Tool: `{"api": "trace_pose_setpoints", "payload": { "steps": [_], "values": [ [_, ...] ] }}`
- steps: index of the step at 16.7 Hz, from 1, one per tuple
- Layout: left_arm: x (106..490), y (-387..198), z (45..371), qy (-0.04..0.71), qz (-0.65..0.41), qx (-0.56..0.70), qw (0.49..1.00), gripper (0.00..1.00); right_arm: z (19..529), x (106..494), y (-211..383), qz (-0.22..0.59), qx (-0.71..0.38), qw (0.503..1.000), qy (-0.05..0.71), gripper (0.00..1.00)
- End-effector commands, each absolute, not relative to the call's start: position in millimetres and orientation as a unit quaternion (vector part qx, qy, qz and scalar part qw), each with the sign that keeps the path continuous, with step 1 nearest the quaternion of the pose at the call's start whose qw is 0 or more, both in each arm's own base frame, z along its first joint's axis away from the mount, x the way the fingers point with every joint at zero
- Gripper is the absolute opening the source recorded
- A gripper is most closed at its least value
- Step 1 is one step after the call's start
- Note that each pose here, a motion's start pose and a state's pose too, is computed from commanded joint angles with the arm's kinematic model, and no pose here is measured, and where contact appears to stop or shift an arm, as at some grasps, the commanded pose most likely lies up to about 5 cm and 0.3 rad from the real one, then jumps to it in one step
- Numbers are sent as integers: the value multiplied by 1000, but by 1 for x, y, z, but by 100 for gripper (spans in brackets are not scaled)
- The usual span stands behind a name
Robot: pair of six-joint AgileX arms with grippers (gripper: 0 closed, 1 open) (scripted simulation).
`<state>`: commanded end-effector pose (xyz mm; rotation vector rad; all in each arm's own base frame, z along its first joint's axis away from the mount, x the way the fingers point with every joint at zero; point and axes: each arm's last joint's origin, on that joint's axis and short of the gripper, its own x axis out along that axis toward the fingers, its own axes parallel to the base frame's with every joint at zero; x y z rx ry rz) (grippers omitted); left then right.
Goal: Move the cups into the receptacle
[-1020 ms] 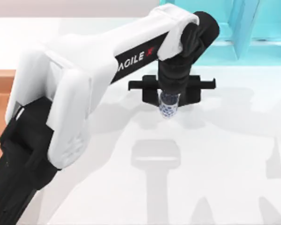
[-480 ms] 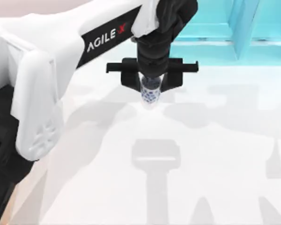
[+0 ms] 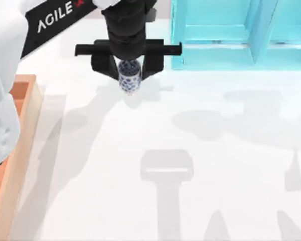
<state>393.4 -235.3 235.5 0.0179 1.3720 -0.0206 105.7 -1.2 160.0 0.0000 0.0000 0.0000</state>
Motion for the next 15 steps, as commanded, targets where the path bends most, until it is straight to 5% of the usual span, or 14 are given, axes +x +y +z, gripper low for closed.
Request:
{"api": "trace_pose_setpoints", "payload": {
  "steps": [6, 11, 15],
  "values": [
    [398, -206, 244, 633, -12, 11, 774, 0, 160, 106, -1, 0, 0, 1000, 0, 100],
    [394, -76, 265, 641, -10, 9, 767, 0, 160, 106, -1, 0, 0, 1000, 0, 100],
    [348, 37, 276, 642, -7, 3, 767, 0, 160, 106, -1, 0, 0, 1000, 0, 100]
  ]
}}
